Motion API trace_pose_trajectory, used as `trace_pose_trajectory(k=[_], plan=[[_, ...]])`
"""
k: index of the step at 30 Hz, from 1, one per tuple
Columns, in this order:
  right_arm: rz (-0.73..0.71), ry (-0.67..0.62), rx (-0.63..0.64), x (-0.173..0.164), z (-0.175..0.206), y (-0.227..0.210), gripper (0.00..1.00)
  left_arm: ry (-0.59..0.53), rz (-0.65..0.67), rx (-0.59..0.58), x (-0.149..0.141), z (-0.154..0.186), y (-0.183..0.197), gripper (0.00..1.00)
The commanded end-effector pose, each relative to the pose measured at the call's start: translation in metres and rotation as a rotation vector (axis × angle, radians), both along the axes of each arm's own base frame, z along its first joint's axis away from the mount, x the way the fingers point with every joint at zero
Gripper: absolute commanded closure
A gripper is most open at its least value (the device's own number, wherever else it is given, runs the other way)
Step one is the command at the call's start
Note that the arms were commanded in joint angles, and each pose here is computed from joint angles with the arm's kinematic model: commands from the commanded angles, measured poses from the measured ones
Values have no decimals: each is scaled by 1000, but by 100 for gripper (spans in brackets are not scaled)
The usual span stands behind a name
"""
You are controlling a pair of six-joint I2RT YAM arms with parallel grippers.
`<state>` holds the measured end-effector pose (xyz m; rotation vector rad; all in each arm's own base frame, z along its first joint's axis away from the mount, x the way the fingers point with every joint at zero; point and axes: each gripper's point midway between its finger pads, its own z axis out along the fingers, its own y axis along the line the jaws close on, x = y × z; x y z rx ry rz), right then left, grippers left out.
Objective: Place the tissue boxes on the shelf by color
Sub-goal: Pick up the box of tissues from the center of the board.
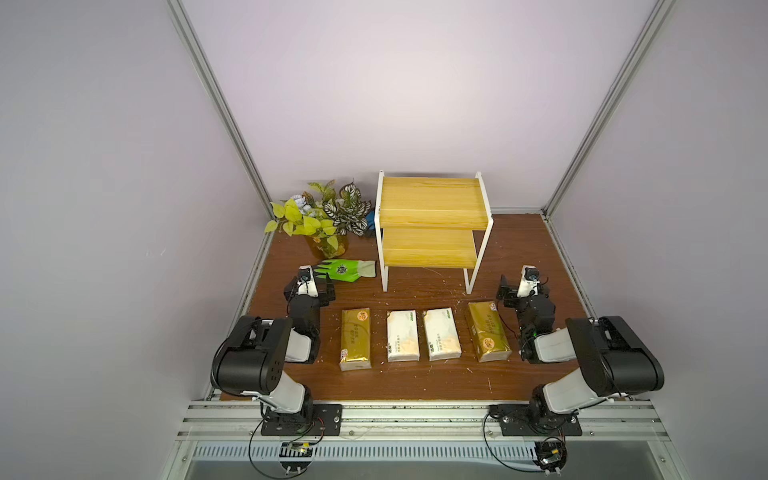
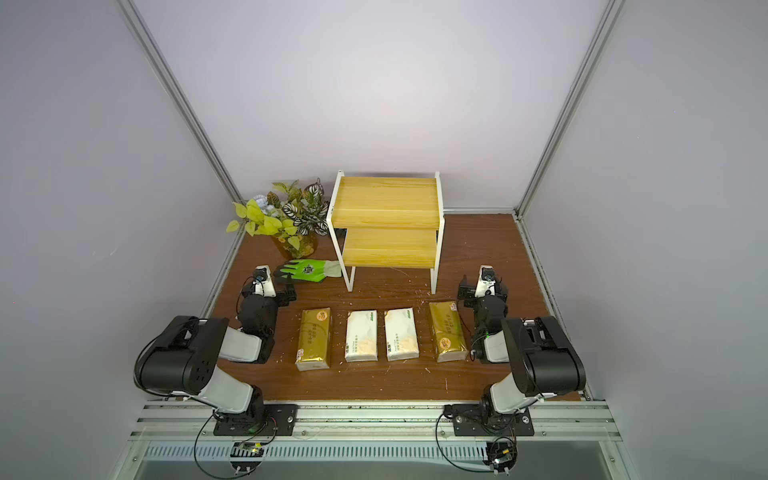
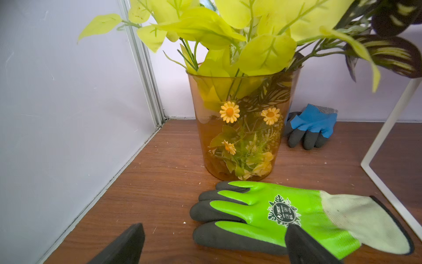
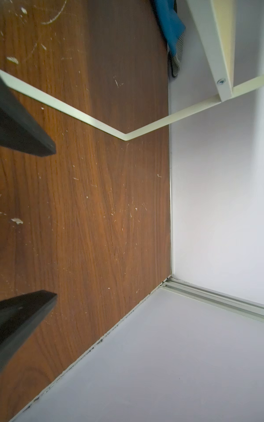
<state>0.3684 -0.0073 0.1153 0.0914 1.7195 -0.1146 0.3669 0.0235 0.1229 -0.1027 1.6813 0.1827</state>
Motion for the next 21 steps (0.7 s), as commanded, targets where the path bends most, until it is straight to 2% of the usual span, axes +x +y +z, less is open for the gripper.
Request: trace_pose_trajectory(k=[1,21], plan=[[4,-46,2,2,11,0,1,-11,-7,1,1,3,-1,0],[4,-42,2,2,11,0,1,-18,7,14,-1,5,-2,0]])
